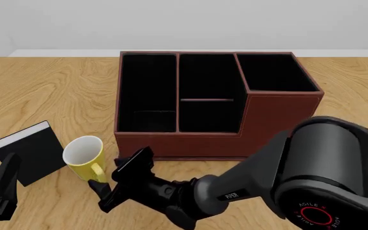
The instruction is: Pick up the yellow and white mug and place it to the right of the caddy.
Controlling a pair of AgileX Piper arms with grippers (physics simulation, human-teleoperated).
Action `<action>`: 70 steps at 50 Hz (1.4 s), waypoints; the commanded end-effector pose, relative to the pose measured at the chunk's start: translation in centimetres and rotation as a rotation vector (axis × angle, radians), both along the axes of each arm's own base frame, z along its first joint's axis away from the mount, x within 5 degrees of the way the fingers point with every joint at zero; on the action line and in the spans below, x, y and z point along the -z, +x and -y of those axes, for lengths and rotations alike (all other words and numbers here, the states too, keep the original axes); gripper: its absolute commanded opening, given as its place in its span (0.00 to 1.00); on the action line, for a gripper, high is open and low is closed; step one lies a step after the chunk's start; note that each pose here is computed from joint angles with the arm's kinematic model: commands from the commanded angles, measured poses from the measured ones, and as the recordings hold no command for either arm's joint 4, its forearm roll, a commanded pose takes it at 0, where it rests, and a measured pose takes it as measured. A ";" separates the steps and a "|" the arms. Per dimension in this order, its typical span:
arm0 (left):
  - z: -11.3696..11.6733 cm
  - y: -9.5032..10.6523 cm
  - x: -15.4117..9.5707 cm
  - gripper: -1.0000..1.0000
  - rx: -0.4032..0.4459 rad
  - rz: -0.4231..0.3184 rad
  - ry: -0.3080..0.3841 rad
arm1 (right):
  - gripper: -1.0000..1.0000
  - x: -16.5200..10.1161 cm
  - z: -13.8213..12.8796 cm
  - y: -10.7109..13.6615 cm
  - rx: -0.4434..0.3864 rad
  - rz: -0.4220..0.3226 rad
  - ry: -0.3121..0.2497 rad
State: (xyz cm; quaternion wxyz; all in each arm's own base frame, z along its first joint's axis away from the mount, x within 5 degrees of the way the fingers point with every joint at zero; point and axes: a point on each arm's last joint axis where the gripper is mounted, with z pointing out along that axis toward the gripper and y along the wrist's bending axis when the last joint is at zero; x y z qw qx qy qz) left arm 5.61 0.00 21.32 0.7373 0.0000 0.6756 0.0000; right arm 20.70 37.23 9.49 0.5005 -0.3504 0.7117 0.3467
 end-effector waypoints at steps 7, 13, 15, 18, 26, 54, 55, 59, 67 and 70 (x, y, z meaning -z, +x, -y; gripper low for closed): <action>0.0 0.0 0.0 1.00 0.000 0.000 0.000 | 1.00 1.4 -0.4 0.3 0.008 -0.027 -0.004; 0.0 0.0 0.0 1.00 0.000 0.000 0.000 | 1.00 1.9 -0.5 0.4 0.010 -0.034 -0.004; 0.0 0.0 0.0 1.00 0.000 0.000 0.000 | 1.00 2.1 -0.6 0.4 0.011 -0.037 -0.003; 0.0 0.0 0.0 1.00 0.000 0.000 0.000 | 1.00 2.1 -0.6 0.4 0.011 -0.038 -0.004; 0.0 0.0 0.0 1.00 0.000 0.000 0.000 | 1.00 2.5 -0.7 0.5 0.013 -0.046 -0.002; 0.0 0.0 0.0 1.00 0.000 0.000 0.000 | 1.00 2.9 -0.9 1.2 0.028 -0.053 -0.001; 0.0 0.0 0.0 1.00 0.000 0.000 0.000 | 1.00 3.1 -0.9 1.3 0.028 -0.054 -0.004; 0.0 0.0 0.0 1.00 0.000 0.000 0.000 | 1.00 3.2 -0.8 1.4 0.032 -0.058 -0.005; 0.0 0.0 0.0 1.00 0.000 0.000 0.000 | 0.00 3.0 -0.5 2.1 0.046 -0.046 -0.008; 0.0 0.0 0.0 1.00 0.000 0.000 0.000 | 0.00 3.1 -0.6 2.2 0.044 -0.046 -0.031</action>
